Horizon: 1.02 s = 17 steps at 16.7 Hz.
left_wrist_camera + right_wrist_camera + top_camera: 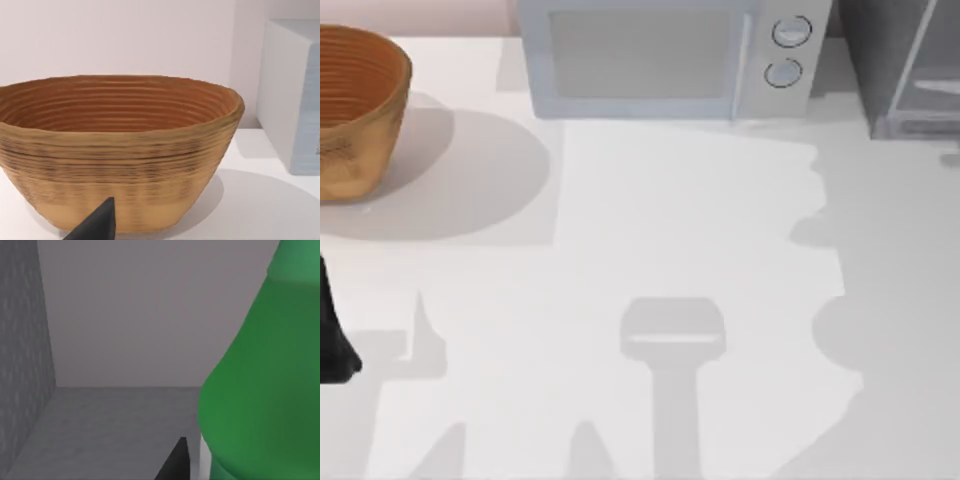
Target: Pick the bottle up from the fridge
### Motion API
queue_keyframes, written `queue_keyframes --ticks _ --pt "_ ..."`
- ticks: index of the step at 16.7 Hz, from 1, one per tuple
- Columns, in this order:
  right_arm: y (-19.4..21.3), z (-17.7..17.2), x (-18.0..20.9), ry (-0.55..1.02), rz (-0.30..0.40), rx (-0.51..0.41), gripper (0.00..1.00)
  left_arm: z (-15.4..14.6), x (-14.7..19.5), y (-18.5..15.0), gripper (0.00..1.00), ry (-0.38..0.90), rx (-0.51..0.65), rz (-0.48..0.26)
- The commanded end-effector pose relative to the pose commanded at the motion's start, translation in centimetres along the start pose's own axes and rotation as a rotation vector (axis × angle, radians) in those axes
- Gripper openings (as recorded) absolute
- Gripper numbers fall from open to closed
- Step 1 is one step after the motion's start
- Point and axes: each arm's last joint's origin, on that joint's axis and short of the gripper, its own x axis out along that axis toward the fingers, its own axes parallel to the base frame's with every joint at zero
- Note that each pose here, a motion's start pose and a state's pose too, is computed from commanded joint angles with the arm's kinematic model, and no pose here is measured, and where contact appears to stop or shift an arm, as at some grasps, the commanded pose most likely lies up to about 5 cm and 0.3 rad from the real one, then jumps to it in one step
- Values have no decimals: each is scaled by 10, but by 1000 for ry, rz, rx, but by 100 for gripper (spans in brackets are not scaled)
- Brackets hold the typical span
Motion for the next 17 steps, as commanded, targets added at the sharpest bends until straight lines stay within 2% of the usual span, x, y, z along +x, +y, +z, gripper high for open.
queue_keyframes --ticks 6,10,13,17 --pt "3 0 -1 5 6 3 0 0 0 0 100 0 0 0" --pt "17 21 -18 6 11 0 0 0 0 0 100 0 0 0" --pt "34 49 -50 -1 12 -4 0 0 0 0 100 0 0 0" --pt "61 79 -120 -21 9 -6 0 0 0 0 100 0 0 0"
